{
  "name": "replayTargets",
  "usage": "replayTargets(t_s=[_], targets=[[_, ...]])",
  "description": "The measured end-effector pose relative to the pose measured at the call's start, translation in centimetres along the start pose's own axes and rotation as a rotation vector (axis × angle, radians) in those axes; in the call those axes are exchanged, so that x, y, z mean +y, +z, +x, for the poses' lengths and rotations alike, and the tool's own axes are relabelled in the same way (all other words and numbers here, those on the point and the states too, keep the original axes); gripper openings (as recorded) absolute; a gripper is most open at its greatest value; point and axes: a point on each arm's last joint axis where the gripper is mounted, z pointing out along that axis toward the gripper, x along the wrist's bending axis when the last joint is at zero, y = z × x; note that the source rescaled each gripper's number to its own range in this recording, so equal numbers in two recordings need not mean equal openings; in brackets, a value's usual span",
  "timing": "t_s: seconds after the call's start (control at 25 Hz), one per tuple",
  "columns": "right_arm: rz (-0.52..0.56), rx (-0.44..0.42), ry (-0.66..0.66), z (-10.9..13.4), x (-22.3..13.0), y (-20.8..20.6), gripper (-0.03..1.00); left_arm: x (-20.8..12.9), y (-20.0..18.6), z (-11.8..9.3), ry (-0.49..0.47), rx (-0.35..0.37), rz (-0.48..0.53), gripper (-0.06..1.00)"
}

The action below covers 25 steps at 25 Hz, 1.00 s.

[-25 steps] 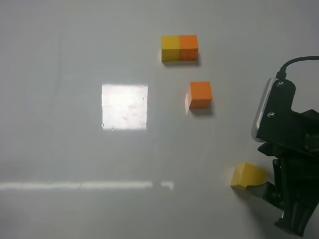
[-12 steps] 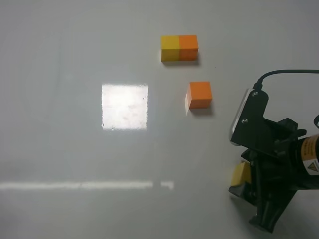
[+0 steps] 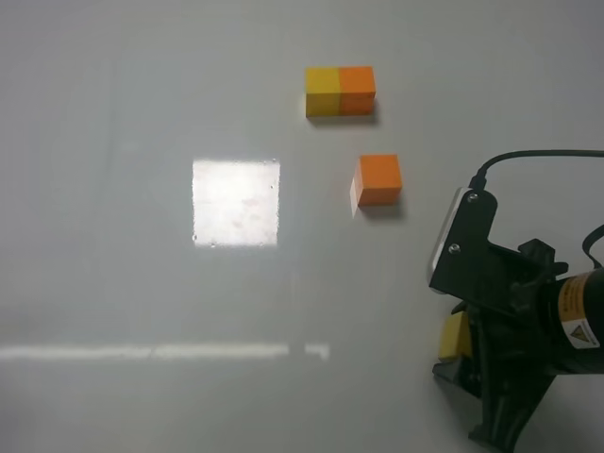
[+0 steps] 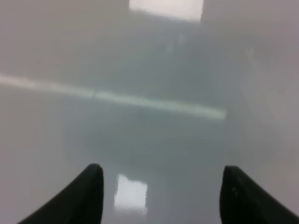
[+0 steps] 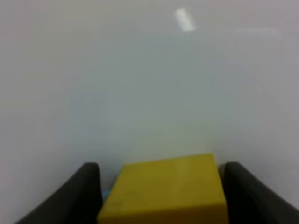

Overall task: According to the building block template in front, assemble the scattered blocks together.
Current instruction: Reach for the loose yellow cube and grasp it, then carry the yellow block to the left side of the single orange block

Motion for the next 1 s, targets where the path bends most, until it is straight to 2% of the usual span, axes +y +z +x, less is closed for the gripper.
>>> replayTargets(t_s=[0.2,0.32,0.8,1.0], targets=[[-0.011,-0.002,0.002,0.0,0.1,0.0,0.3,0.0,0.0,0.0,0.0,0.0,0.0,0.37],[-0.022,-0.003,0.002,0.0,0.2,0.0,0.11,0.0,0.0,0.0,0.0,0.0,0.0,0.37],[-0.01,-0.002,-0.013,-0.1,0.2,-0.2,0.07,0.0,0.0,0.0,0.0,0.0,0.0,0.37],[0.037,-0.017,-0.023,-1.7,1.6,-2.1,0.03,0.0,0.0,0.0,0.0,0.0,0.0,0.37]])
